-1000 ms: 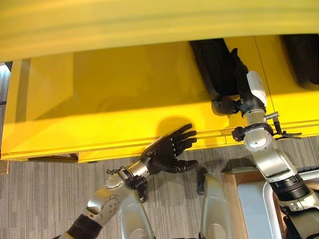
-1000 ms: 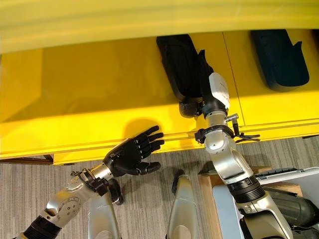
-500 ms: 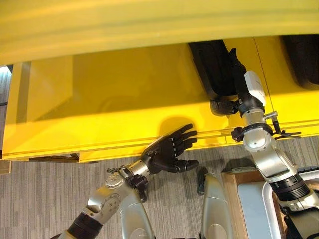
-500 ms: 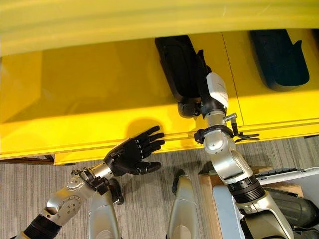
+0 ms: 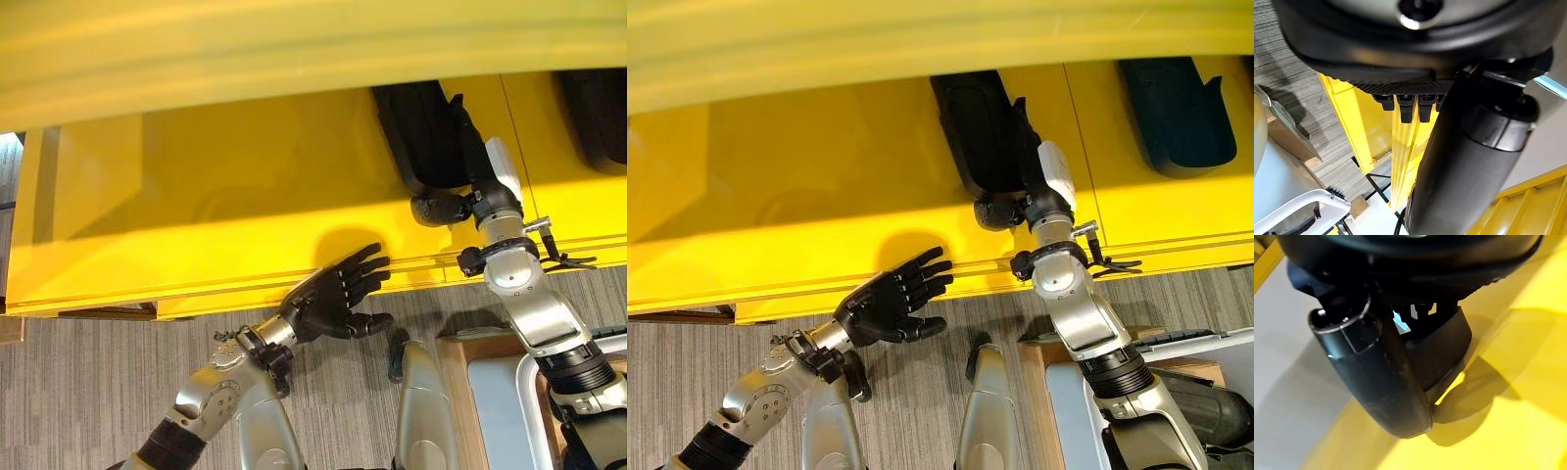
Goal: Move parts from the plastic box to the shelf.
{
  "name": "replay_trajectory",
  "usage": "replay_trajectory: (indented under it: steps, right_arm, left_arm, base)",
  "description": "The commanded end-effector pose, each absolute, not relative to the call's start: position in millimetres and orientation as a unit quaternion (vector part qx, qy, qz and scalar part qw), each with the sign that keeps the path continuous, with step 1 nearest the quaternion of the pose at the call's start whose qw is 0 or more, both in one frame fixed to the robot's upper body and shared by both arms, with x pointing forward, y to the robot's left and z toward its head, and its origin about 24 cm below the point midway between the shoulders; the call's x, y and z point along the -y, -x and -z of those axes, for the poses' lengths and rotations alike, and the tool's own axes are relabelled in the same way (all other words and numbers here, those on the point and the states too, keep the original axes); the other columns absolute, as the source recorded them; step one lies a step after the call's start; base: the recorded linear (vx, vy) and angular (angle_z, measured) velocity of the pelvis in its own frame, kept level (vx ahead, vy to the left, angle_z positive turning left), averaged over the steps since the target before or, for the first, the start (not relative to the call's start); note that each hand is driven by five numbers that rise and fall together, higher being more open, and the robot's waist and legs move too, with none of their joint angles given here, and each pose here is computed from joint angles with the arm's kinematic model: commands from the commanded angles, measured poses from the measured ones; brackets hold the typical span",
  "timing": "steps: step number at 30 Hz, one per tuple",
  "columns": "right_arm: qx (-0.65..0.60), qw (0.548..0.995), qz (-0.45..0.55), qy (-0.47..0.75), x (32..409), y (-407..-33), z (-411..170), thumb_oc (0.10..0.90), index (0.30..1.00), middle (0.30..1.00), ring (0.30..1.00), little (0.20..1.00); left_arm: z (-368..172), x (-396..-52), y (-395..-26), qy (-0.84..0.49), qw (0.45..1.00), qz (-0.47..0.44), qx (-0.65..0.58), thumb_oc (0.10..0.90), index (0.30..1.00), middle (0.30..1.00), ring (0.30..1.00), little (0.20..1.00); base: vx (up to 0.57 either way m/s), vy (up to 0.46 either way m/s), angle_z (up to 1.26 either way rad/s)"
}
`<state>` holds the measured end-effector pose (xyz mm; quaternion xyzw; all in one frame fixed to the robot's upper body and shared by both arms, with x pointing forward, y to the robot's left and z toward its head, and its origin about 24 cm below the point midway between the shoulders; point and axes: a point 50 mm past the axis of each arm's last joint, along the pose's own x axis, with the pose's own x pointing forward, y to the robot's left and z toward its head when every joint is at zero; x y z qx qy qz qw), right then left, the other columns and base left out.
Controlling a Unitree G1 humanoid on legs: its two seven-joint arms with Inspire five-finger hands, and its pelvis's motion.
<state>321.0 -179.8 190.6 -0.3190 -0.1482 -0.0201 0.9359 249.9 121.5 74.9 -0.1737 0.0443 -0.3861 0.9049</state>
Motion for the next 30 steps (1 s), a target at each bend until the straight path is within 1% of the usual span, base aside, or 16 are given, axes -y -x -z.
replay_trajectory:
  steps: [1,6,13,17,22,23,26,27,30]
  right_arm:
    - [0.04,0.967,-0.183,0.174,133.0,-310.0,-139.1,0.9,1.0,1.0,1.0,1.0]
    - [0.026,0.968,-0.212,0.131,122.9,-307.3,-131.6,0.9,1.0,1.0,1.0,1.0]
    - [0.028,0.968,-0.207,0.141,118.5,-306.6,-129.1,0.9,1.0,1.0,1.0,1.0]
    - [0.043,0.973,-0.159,0.16,123.3,-310.3,-131.6,0.9,1.0,1.0,1.0,1.0]
    - [0.048,0.974,-0.126,0.182,132.4,-313.8,-134.6,0.9,1.0,1.0,1.0,1.0]
    - [0.048,0.972,-0.108,0.204,137.0,-314.7,-134.5,0.9,1.0,1.0,1.0,1.0]
    - [0.049,0.97,-0.093,0.22,142.2,-315.6,-135.7,0.9,1.0,1.0,1.0,1.0]
    - [0.046,0.967,-0.073,0.239,149.9,-317.3,-136.4,0.9,1.0,1.0,1.0,1.0]
    - [0.039,0.969,-0.044,0.241,160.4,-318.1,-135.9,0.9,1.0,1.0,1.0,1.0]
  left_arm:
    - [-110.9,-117.4,-252.7,0.207,0.882,0.421,0.048,0.9,1.0,1.0,1.0,1.0]
    - [-108.0,-115.0,-251.7,0.203,0.88,0.426,0.043,0.9,1.0,1.0,1.0,1.0]
    - [-107.0,-113.5,-251.3,0.209,0.879,0.428,0.042,0.9,1.0,1.0,1.0,1.0]
    - [-108.2,-111.9,-252.4,0.209,0.879,0.425,0.045,0.9,1.0,1.0,1.0,1.0]
    - [-109.7,-111.1,-253.6,0.21,0.881,0.421,0.046,0.9,1.0,1.0,1.0,1.0]
    - [-109.9,-110.7,-253.5,0.209,0.881,0.421,0.048,0.9,1.0,1.0,1.0,1.0]
    - [-110.9,-110.9,-253.5,0.209,0.882,0.42,0.05,0.9,1.0,1.0,1.0,1.0]
    - [-111.2,-112.5,-254.0,0.208,0.883,0.417,0.05,0.9,1.0,1.0,1.0,1.0]
    - [-111.3,-114.3,-254.3,0.205,0.885,0.415,0.05,0.9,1.0,1.0,1.0,1.0]
  base:
    - [0.01,-0.033,-0.01]
    - [0.0,-0.008,0.0]
    - [0.0,0.0,0.0]
    - [0.0,0.0,0.0]
    - [0.0,0.0,0.0]
    - [0.0,0.0,0.0]
    - [0.0,0.0,0.0]
    - [0.0,0.0,0.0]
    - [0.0,0.0,0.0]
